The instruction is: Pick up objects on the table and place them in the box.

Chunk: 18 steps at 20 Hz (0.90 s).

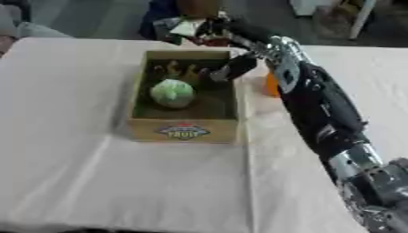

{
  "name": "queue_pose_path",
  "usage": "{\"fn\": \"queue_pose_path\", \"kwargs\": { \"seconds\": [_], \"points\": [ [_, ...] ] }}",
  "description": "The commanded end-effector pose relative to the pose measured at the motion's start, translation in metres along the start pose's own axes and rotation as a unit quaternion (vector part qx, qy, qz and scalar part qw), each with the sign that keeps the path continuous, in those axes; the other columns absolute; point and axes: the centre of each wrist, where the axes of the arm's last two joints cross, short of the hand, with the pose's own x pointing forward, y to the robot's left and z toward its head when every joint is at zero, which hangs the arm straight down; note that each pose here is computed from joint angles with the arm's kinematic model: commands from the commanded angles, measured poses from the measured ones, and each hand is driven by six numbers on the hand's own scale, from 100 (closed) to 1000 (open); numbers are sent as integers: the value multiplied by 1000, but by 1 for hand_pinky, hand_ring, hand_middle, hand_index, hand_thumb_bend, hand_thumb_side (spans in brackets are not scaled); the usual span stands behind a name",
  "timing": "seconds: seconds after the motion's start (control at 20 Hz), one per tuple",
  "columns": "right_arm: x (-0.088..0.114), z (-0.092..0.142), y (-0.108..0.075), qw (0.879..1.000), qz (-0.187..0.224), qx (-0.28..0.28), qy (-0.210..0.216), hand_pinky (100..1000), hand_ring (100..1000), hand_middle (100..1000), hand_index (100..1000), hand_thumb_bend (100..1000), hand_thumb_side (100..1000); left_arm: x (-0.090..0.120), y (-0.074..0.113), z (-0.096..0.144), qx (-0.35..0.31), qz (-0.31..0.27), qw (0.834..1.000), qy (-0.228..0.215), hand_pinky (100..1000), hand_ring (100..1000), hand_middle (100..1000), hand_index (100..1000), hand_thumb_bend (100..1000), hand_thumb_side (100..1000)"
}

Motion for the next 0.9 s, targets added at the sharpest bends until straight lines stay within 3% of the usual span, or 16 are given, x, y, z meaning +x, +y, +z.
{"fn": "queue_pose_path", "kwargs": {
  "seconds": [0.05, 0.5, 0.7, 0.9],
  "points": [
    [-19, 25, -27, 998, 13, -25, 51, 783, 832, 860, 886, 510, 551, 5, 6, -1, 3, -15, 1000, -6, 523, 599, 555, 756, 100, 781],
    [-60, 94, 5, 977, -23, 12, 213, 769, 822, 848, 877, 513, 560, 4, 7, 1, 7, -16, 1000, -5, 523, 602, 558, 757, 100, 785],
    [-67, 109, 21, 968, -23, 34, 249, 768, 820, 843, 872, 516, 574, 5, 6, 1, 7, -15, 1000, -7, 523, 606, 559, 757, 100, 784],
    [-68, 114, 32, 964, -22, 56, 259, 745, 794, 825, 855, 505, 565, 4, 6, 2, 8, -14, 1000, -6, 523, 607, 560, 757, 100, 786]
  ]
}}
